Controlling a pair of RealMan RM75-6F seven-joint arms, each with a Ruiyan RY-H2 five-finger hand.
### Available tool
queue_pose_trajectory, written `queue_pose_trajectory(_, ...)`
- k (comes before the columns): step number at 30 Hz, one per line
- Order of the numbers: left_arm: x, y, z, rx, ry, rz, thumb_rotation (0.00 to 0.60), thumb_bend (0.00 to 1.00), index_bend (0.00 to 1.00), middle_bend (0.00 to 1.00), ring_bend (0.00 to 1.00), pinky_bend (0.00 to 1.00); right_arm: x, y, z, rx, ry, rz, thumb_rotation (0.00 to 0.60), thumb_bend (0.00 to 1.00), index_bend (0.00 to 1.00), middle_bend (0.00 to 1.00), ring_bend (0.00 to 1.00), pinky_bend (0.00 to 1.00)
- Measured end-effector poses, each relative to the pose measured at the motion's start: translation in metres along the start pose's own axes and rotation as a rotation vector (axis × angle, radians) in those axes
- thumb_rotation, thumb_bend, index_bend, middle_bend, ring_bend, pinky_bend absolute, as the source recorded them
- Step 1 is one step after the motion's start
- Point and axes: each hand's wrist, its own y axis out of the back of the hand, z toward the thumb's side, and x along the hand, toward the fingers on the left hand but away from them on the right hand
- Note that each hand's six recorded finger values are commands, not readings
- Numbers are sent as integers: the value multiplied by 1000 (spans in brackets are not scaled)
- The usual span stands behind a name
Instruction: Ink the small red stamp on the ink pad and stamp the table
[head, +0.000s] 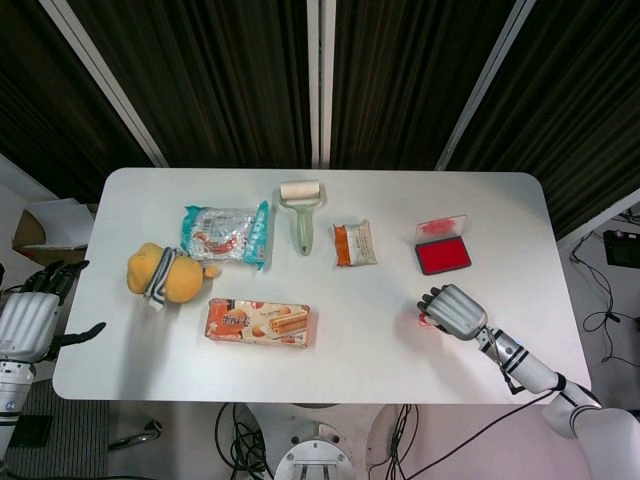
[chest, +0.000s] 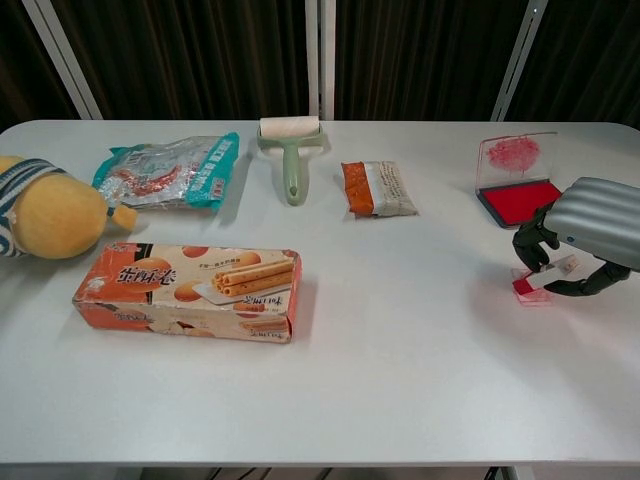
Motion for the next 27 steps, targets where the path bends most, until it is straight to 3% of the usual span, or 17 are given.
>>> queue_pose_trajectory(14, 4, -3, 4, -11, -15, -14, 465, 121, 132, 193, 118, 209, -14, 40, -36, -68, -99, -75, 600, 382, 676, 584, 546, 744)
queue_pose_trajectory(17, 5, -5, 5, -16, -21, -15, 465, 121, 132, 193, 118, 209, -23, 46, -52, -86, -150, -33, 600, 370, 682, 586, 544, 745)
queue_pose_trajectory(27, 4, -6, 1, -15, -16, -22, 466, 121, 132, 194, 118, 210, -61, 50, -105, -110, -386, 246, 600, 361, 688, 586, 552, 744)
